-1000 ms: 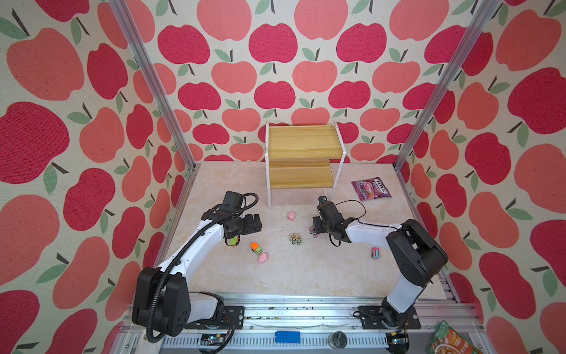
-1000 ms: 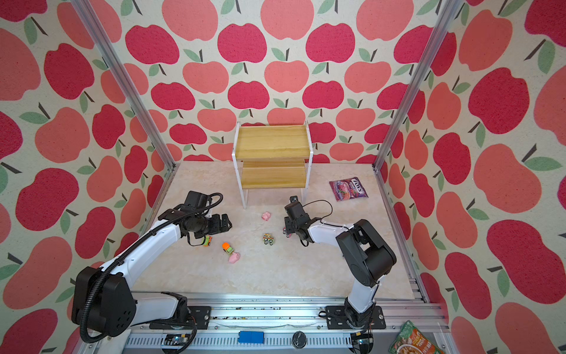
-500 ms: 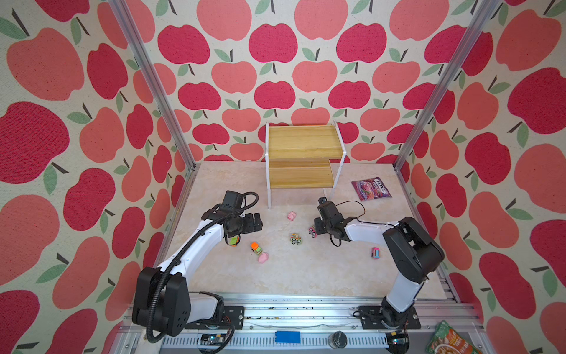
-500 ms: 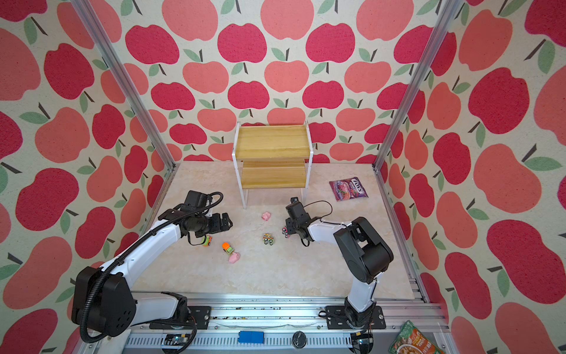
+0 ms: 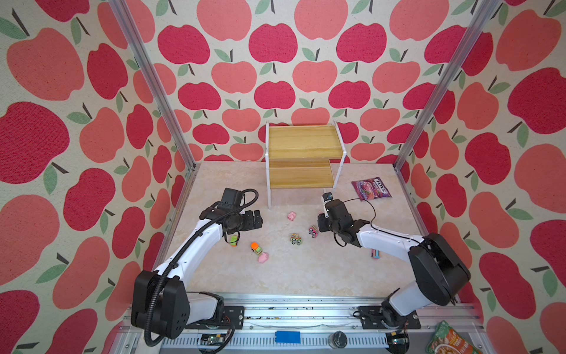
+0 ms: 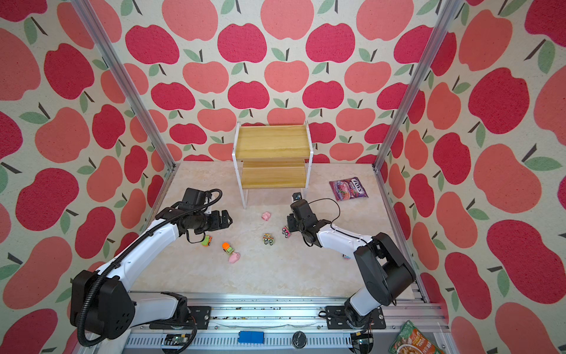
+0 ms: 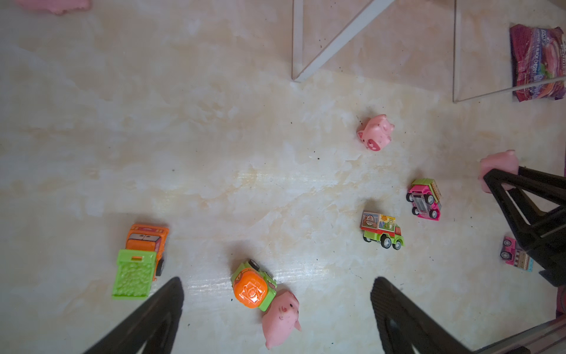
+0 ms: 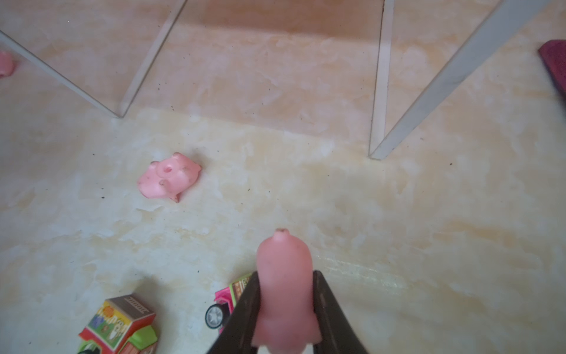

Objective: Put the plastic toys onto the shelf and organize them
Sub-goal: 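Lift the pink pig with the right gripper onto the lower shelf tier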

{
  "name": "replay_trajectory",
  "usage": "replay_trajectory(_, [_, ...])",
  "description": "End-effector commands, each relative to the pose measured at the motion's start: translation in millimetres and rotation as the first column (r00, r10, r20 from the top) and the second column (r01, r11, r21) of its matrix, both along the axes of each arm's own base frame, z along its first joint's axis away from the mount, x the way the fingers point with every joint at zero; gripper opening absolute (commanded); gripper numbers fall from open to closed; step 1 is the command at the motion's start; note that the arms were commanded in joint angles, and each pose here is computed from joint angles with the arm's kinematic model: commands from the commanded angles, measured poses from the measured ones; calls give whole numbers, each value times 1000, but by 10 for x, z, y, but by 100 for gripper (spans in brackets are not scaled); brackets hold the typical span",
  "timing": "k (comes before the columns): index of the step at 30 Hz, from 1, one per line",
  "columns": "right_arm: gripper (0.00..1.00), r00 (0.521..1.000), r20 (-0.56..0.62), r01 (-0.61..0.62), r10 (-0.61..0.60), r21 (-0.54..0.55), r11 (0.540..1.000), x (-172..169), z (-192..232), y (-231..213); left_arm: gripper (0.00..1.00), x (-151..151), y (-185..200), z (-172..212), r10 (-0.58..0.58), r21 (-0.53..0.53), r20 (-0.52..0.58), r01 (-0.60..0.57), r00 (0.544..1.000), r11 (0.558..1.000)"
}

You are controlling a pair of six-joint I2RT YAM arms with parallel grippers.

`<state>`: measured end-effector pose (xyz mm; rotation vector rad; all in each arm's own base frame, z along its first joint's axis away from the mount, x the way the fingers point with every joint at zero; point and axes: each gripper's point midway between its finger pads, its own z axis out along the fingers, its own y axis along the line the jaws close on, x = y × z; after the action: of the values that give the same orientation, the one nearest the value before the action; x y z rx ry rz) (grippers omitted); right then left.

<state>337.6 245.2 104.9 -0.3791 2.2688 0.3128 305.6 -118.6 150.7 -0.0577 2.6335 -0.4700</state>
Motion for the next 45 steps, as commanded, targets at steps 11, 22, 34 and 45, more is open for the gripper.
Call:
replay_trajectory(11, [29,943,322,48,-77,97,994,469,1249,144,99,7,35,593,-49,-138,136,68,990,988])
replay_trajectory(22, [29,883,449,101,-136,102,990,871,1302,197,98,-78,53,746,-37,-194,212,80,977,978])
replay_trajectory(34, [30,821,517,200,-241,133,971,1136,1334,117,98,-106,135,792,-7,-191,238,54,971,980])
replay_trajectory(45, [31,807,515,245,-289,154,957,1307,1191,81,98,-90,158,758,-2,-187,234,47,972,981])
